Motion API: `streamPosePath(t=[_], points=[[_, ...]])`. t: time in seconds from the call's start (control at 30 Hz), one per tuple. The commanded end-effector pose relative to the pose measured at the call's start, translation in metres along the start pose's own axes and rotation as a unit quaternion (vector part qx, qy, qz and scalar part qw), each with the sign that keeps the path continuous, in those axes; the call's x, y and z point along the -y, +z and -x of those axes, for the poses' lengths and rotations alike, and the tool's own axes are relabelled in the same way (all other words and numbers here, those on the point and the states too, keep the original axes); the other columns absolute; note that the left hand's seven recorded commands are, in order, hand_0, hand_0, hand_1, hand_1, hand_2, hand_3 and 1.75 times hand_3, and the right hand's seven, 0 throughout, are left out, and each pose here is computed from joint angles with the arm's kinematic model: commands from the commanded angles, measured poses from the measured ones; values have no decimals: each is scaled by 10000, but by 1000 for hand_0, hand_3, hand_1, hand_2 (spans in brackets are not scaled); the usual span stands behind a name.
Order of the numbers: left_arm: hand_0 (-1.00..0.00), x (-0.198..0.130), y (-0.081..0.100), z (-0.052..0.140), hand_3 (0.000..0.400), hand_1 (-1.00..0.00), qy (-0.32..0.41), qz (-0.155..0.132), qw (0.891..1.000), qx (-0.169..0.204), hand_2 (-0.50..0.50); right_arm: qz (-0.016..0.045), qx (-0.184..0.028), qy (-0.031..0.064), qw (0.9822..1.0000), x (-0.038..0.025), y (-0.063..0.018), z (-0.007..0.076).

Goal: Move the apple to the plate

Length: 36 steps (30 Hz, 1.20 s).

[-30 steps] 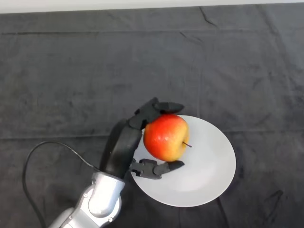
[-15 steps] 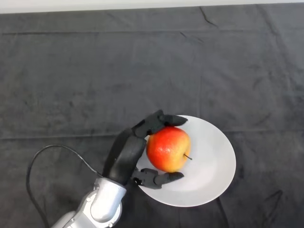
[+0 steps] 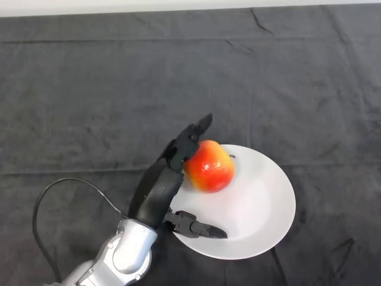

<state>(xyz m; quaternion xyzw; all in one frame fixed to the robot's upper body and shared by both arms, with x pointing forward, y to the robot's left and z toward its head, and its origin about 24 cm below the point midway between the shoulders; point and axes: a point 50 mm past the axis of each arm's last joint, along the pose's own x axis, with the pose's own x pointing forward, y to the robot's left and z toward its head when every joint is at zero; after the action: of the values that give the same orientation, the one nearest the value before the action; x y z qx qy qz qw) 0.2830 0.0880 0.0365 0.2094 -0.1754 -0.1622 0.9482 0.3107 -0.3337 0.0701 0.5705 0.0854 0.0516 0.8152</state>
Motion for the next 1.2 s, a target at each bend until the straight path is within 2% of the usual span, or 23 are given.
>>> streamPosePath(t=[0.03, 0.37, 0.73, 1.2], points=[[0, -183, 0, -36, 0, 0, -40, -229, 9997, 70, 0, 40, 199, 131, 9997, -66, 95, 13], [0, -629, -82, 58, 0, 0, 425, -317, 9986, 27, 0, 42, 199, 131, 9997, -65, 94, 13], [0, -956, -184, 176, 0, 0, 1024, -399, 9939, -130, 0, 45, 198, 128, 9997, -65, 94, 13], [0, -1594, -356, 497, 0, 0, 1860, -589, 9795, -496, 0, 46, 196, 123, 9997, -65, 95, 13]])
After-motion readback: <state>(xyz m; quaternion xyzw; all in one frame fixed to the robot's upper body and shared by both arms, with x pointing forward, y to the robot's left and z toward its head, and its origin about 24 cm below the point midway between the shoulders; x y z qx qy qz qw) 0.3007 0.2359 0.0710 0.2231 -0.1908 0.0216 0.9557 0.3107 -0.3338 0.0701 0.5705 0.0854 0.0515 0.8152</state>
